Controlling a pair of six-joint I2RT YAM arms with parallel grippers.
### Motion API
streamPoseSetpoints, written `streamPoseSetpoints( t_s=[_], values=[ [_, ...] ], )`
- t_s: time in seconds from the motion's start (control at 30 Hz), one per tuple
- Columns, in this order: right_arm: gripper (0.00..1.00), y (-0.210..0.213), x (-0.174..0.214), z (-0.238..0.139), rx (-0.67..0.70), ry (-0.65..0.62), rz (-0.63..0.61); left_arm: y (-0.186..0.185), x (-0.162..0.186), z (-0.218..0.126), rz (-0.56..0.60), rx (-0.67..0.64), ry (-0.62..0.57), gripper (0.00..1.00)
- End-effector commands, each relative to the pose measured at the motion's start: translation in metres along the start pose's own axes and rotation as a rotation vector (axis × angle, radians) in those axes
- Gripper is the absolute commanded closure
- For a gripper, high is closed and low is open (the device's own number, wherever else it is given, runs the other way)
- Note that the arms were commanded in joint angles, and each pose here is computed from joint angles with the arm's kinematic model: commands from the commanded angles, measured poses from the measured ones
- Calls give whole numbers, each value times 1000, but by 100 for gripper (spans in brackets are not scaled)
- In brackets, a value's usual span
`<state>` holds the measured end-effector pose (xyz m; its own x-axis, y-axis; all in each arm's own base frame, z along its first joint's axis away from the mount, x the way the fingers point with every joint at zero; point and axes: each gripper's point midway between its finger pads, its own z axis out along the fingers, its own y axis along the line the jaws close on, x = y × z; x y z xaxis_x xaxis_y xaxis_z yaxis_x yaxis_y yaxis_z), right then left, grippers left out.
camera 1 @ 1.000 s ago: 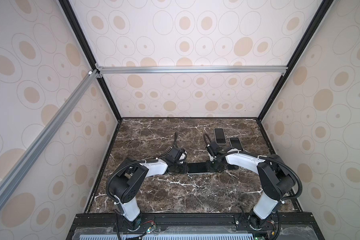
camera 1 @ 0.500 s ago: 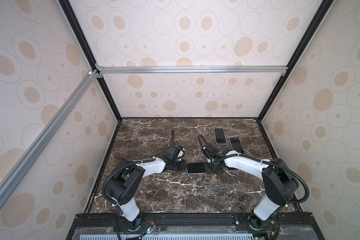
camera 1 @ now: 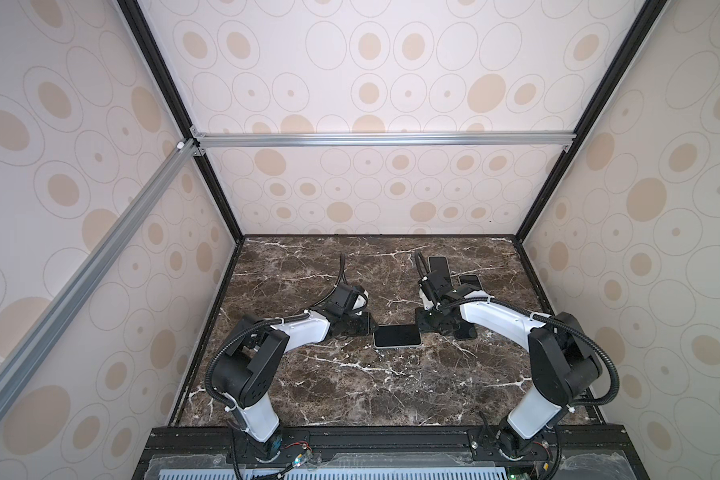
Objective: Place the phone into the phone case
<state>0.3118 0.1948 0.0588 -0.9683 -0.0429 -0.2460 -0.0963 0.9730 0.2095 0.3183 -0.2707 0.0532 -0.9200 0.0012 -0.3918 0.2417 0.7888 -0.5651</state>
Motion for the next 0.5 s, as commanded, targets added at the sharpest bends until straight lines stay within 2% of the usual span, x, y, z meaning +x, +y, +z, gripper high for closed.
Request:
streamPoseSetpoints(
  t_s=[0.0,0.47],
  values=[
    [80,3,-1,9,-36,16,0,1,0,6,-14,5,3,72],
    [85,-9,-4,31,-12,62,3,12,7,19,-17,-22,39,79]
  ],
)
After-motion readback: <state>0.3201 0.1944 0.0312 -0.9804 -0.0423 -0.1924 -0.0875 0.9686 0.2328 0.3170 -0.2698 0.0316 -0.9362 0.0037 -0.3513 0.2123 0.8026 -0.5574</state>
